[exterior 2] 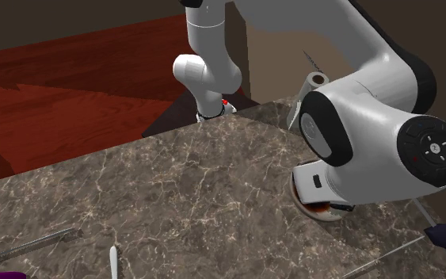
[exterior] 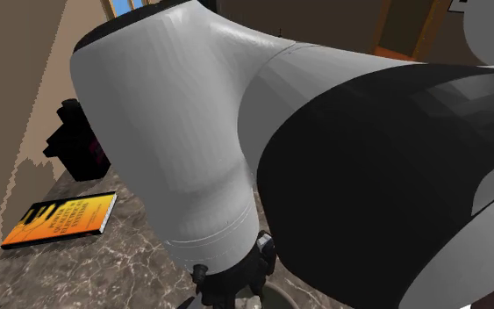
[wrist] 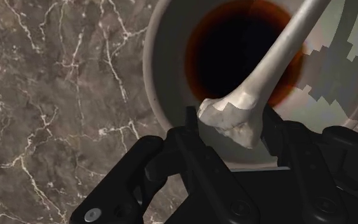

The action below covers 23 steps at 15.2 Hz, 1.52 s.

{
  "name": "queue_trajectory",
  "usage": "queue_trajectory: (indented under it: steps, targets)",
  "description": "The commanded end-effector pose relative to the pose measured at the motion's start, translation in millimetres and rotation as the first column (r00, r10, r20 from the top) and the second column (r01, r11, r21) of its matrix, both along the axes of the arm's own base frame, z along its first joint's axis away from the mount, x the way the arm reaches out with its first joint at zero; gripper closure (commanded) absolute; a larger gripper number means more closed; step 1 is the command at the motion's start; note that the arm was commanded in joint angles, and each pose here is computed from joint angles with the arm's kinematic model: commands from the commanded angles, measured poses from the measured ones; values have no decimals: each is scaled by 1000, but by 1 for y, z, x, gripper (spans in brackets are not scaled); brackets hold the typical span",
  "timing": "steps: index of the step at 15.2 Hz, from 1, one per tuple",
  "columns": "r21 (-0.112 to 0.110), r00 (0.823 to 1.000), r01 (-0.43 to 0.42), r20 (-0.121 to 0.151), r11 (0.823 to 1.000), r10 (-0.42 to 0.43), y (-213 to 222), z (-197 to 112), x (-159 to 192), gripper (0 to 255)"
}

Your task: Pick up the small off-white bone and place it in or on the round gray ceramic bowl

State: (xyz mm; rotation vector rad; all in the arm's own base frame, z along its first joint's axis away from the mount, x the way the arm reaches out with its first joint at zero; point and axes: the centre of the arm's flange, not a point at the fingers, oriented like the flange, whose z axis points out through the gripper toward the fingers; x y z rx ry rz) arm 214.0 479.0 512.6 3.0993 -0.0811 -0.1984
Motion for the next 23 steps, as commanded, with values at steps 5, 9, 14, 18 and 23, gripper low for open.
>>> queue_trajectory:
  steps: [5, 9, 14, 18, 23]
  targets:
    - [0, 1000, 0, 0, 1000, 0, 1, -2, 0, 255]
    - [0, 1000, 0, 0, 1000, 0, 1, -2, 0, 0]
    - [0, 1000, 0, 0, 1000, 0, 1, 11, 2, 0]
    - [0, 1000, 0, 0, 1000, 0, 2, 47, 6, 0]
    - [0, 1000, 0, 0, 1000, 0, 2, 47, 6, 0]
